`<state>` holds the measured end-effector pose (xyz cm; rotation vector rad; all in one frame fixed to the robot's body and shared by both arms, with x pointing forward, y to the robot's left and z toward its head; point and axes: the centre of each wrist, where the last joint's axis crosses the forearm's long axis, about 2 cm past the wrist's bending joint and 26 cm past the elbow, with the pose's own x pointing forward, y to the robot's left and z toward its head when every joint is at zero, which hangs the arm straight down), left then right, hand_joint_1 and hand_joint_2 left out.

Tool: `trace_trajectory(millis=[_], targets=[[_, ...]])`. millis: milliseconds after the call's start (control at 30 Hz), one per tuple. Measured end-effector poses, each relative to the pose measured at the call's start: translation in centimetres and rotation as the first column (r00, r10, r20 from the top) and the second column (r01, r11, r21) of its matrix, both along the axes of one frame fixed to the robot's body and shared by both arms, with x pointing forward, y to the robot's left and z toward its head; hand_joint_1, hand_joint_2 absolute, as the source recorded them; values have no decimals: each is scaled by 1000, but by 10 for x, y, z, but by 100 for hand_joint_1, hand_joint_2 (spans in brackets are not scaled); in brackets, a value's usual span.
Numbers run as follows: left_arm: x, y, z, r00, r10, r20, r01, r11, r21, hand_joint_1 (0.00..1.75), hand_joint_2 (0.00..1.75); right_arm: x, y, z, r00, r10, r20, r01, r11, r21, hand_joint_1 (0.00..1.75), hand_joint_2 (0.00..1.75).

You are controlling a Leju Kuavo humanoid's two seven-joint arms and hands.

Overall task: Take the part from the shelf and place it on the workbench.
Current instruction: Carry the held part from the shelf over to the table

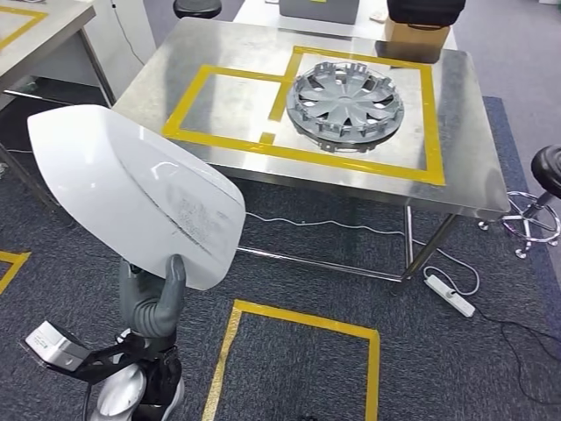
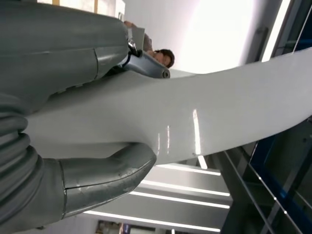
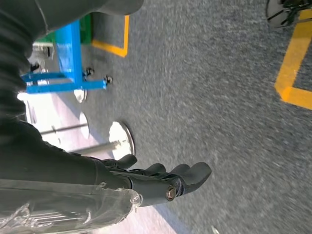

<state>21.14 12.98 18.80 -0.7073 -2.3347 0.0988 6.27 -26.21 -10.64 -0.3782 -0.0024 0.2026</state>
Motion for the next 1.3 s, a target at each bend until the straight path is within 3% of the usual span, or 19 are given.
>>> trace_trajectory(millis=[267, 567, 867, 1300], targets=[[0, -1, 1, 1000, -1, 2, 1, 1000, -1, 175, 175, 3, 0, 0, 1000, 10, 11, -10, 1000, -1, 0, 175], [-1, 1, -1, 1000, 6, -6, -6, 1000, 1, 175, 175, 3, 0, 1, 995, 94, 32, -91, 992, -85, 0, 175], [0, -1, 2, 1000, 3, -7, -3, 1000, -3, 175, 175, 1, 2, 1, 976, 201, -83, -211, 969, -127, 0, 175], [1, -7, 5, 995, -56, -86, 50, 996, -67, 175, 175, 2, 4, 1, 976, 186, -115, -194, 979, -66, 0, 175]])
